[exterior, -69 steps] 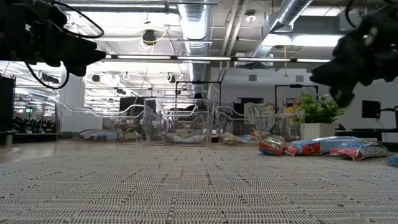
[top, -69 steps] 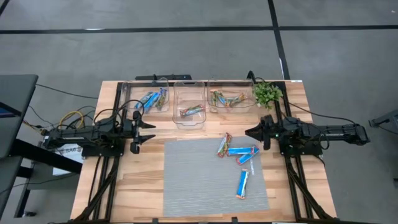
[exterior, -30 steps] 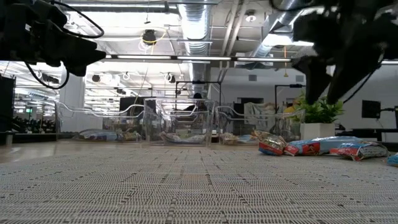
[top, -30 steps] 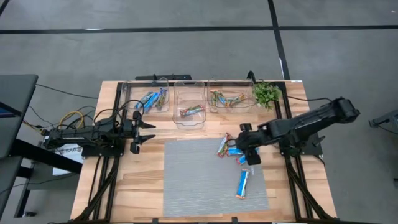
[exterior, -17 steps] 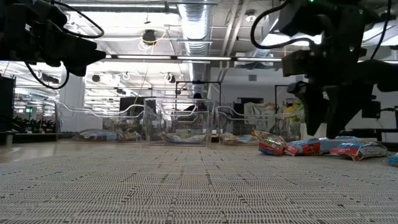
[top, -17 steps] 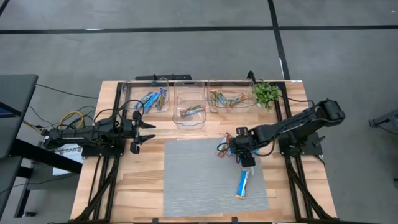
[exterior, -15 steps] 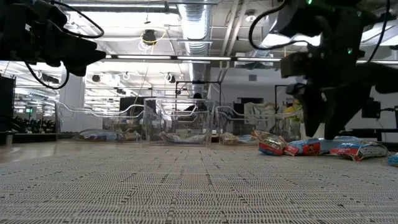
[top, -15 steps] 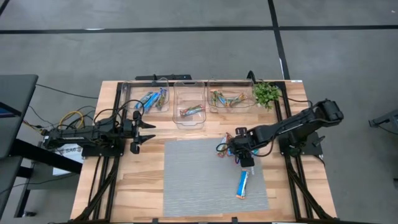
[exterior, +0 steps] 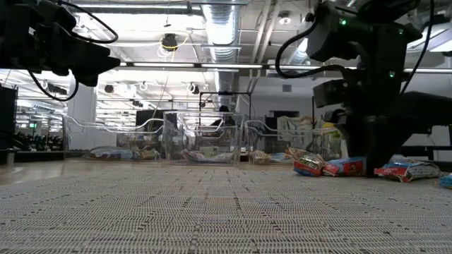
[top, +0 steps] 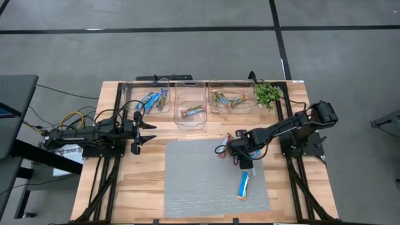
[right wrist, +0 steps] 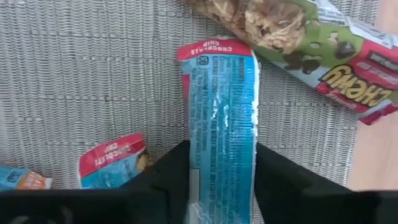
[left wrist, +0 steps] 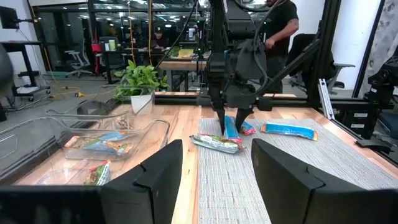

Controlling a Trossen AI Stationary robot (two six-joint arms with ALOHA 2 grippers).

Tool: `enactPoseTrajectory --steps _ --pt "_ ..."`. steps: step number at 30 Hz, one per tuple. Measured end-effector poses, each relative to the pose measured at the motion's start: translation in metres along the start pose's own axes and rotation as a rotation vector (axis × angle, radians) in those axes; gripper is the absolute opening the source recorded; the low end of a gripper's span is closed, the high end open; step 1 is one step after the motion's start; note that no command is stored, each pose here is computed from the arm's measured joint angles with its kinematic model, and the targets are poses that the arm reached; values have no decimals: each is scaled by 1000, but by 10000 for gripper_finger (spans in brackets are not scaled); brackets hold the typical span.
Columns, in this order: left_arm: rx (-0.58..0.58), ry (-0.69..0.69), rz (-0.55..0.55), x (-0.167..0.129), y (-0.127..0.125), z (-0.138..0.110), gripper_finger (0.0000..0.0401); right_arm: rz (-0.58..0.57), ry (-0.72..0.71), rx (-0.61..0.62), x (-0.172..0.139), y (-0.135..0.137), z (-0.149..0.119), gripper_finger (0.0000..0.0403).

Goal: Pick and place Granola Bars by type
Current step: Put the red granola bar into the middle transparent bin

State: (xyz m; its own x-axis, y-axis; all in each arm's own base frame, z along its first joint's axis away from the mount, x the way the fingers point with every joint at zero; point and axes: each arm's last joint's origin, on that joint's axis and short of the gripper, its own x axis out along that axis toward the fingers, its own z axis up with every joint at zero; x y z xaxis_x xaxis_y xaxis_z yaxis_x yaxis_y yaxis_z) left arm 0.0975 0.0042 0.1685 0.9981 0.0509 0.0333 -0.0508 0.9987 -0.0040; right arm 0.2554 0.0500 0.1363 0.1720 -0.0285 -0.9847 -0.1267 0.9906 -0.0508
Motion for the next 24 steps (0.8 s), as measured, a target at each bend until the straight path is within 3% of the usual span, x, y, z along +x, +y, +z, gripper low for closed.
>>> enactPoseTrajectory --steps 8,13,17,24 --pt "0 1 0 0 0 0 185 15 -76 45 -17 -4 0 35" --pt "0 0 -1 0 0 0 185 26 -210 154 -44 -14 0 12" --pt "0 0 -1 0 0 0 185 53 -444 276 -77 -29 4 29" --pt "0 0 -1 0 0 0 185 93 -1022 501 -139 -68 17 42"
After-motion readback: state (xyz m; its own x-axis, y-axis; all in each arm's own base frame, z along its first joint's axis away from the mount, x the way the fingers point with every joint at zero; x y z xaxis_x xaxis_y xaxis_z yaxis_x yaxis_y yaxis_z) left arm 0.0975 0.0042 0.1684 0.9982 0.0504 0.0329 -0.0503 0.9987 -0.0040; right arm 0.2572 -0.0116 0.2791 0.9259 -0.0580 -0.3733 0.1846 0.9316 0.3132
